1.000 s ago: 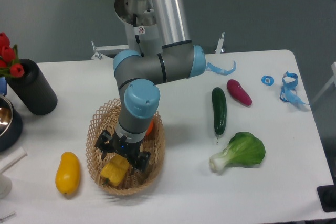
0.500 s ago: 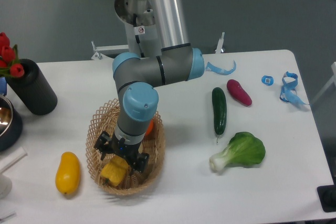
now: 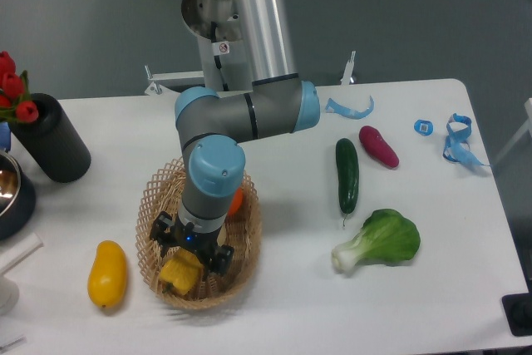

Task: Pick up the yellow pepper from the basket
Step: 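Lower the open gripper around the yellow pepper and close on it, then lift the held yellow pepper up out of the basket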

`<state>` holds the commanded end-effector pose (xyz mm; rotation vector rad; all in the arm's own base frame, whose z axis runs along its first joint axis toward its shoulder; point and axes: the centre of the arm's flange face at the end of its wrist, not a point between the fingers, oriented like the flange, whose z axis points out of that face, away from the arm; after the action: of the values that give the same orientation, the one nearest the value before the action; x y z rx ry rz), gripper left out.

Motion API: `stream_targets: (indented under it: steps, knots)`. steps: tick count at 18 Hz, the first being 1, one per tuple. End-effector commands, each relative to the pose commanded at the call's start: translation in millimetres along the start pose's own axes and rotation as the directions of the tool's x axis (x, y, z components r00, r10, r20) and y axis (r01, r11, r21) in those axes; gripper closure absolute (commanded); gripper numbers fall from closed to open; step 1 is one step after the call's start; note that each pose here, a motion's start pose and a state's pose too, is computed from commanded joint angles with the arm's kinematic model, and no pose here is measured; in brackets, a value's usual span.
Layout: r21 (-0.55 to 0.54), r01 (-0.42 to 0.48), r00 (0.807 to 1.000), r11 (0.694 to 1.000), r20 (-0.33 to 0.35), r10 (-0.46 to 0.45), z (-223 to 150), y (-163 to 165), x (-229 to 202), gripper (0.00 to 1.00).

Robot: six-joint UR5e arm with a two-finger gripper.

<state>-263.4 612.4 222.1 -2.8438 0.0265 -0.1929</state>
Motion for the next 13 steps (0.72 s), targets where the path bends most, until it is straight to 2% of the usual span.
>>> stream_targets:
  steps: [3,5,8,13]
  knots:
    - [0.001,0.0,1.0,1.0,0.001,0.0,-1,0,1,0.41]
    - [0.005,-0.002,1.0,1.0,0.004,0.002,-4,-1,1,0.46]
    - [0.009,-0.002,1.0,1.0,0.005,0.001,-7,-2,2,0.62]
    - [0.045,-0.011,0.999,0.999,0.033,0.009,-35,-6,1,0.64]
